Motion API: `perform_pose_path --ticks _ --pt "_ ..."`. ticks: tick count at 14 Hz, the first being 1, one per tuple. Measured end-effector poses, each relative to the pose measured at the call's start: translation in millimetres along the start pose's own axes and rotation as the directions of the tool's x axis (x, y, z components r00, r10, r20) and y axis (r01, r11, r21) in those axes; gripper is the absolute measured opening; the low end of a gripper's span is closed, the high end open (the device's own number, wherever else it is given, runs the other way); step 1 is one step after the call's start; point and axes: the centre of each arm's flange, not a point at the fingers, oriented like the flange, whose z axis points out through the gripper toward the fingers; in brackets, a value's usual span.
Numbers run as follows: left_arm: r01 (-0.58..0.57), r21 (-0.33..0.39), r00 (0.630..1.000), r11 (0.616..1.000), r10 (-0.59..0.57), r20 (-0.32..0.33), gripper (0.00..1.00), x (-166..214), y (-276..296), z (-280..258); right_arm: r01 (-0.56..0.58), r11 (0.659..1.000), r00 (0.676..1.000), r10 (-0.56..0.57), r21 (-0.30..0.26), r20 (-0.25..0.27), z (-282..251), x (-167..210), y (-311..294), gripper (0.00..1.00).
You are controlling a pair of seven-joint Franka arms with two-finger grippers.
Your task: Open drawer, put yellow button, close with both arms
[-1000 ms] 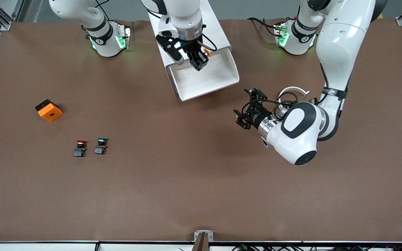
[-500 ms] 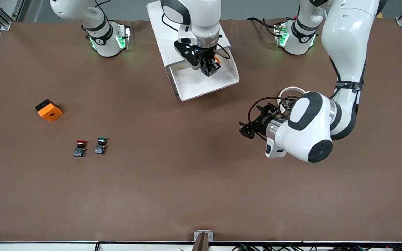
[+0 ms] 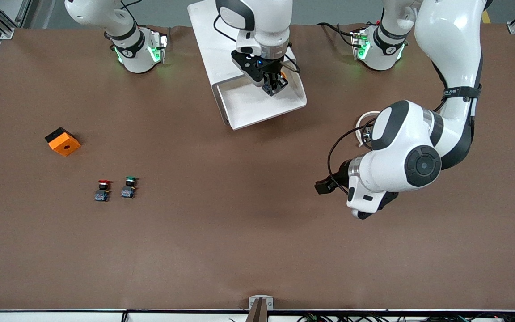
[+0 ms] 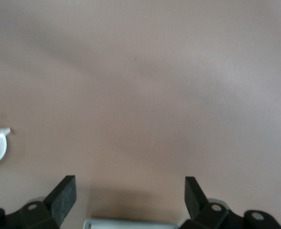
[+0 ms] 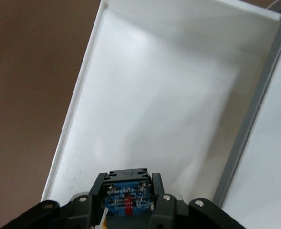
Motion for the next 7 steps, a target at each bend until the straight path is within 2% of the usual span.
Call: perform_pose_path --ticks 4,7 --pt "-0.002 -0.041 0.996 0.999 -0.001 -0.084 1.0 11.6 1.7 -9.2 0.011 1.0 1.0 -0.011 -0.005 -0.025 18.4 -7.5 -10.1 0.42" --pt "-0.03 0.027 0.98 0.999 0.035 -0.196 1.0 19.7 -1.9 -11.5 0.004 1.0 1.0 -0.003 0.007 -0.025 16.3 -5.7 -17.8 0.42"
